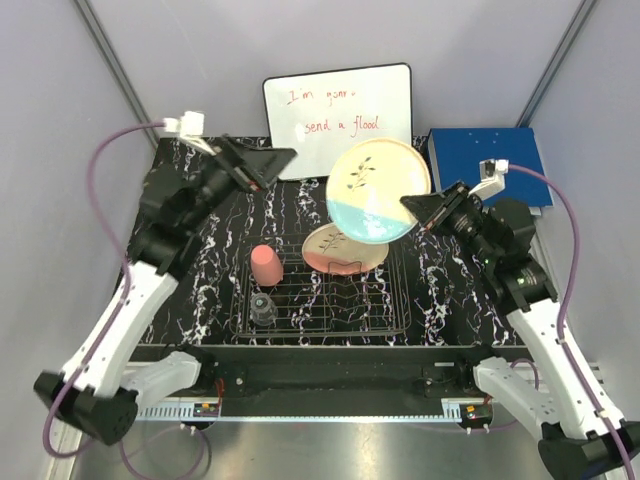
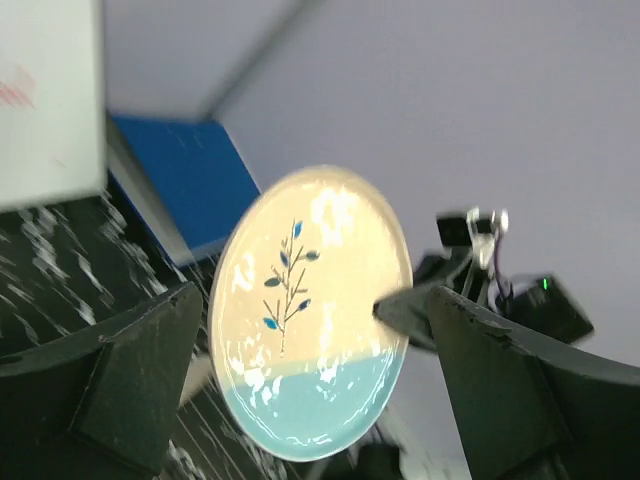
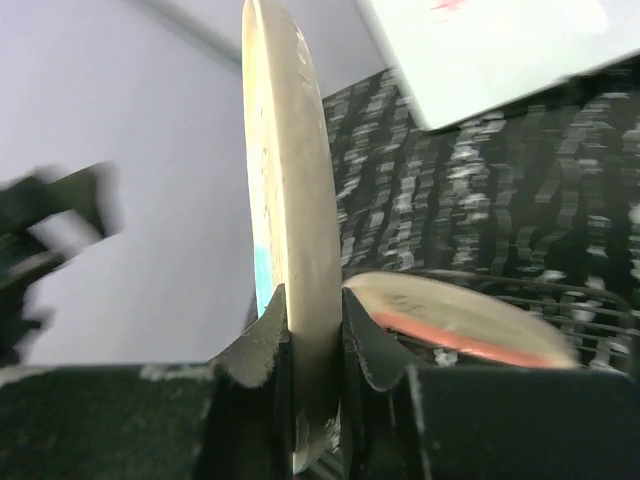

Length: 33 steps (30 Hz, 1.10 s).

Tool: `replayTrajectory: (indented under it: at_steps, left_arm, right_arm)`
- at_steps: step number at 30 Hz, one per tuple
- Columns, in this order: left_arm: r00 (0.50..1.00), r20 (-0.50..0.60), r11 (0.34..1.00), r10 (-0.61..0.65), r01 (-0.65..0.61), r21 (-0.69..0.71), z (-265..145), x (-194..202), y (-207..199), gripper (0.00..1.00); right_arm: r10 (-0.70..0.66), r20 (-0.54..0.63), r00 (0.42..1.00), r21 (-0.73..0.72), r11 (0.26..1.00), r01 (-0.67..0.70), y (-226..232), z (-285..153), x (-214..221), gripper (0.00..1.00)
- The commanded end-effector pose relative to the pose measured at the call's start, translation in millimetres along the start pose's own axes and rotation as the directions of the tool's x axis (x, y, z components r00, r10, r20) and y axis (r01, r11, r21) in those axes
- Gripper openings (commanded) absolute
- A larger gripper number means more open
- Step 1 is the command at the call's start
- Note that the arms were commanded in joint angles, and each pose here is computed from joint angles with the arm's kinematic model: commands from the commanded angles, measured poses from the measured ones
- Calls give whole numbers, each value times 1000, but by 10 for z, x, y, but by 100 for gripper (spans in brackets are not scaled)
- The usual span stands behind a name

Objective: Unload the mixed dishes from the dish rack
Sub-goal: Pick up the plate from the dish rack, then place the plate at the center of the board.

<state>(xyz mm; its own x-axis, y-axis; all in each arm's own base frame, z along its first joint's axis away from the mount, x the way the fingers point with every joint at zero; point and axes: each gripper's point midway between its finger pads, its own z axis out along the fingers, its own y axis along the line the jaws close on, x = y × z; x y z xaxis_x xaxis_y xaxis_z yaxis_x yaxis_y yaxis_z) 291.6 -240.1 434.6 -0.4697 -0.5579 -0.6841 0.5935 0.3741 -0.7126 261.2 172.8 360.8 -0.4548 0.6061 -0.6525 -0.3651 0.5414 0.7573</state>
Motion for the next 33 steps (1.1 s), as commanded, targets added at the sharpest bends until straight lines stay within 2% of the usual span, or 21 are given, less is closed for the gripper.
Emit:
replayTrajectory:
  at_steps: [1,3,5,7,10,12,16,22,33]
  left_arm:
    - [931,309,977,194,-153,-151,-528,-675,-160,99]
    - [920,334,973,207,-159,-167,-650,-682,-164,99]
    - [916,334,967,222,-162,-197,-747,-661,-132,99]
    - [913,330,960,240,-172,-221,-807,-635,-93,99]
    - [898,349,950,268,-185,-252,-915,-636,-51,99]
    - [893,352,946,279,-192,-262,-960,-619,-30,99]
    - [893,345,941,288,-198,-273,-993,-564,28,99]
    - [905,323,940,279,-188,-284,-1050,-396,171,99]
    - [916,302,942,266,-179,-285,-1081,-245,289,99]
  right_arm:
    - [-37,261,965,227,974,-24,-279,9,-722,0]
    - [-2,346,938,307,945,-111,-603,-25,-987,0]
    - [64,385,921,348,914,-210,-921,16,-1119,0]
    - [75,439,896,395,879,-267,-1275,2,-1333,0]
    - [50,471,881,440,852,-284,-1523,50,-1509,0]
    - [41,480,876,426,863,-273,-1544,123,-1609,0]
    - [54,428,902,445,856,-262,-1819,347,-1534,0]
    - [73,379,922,509,816,-274,-2289,479,-1278,0]
    - [146,295,944,565,770,-296,-2879,661,-779,0]
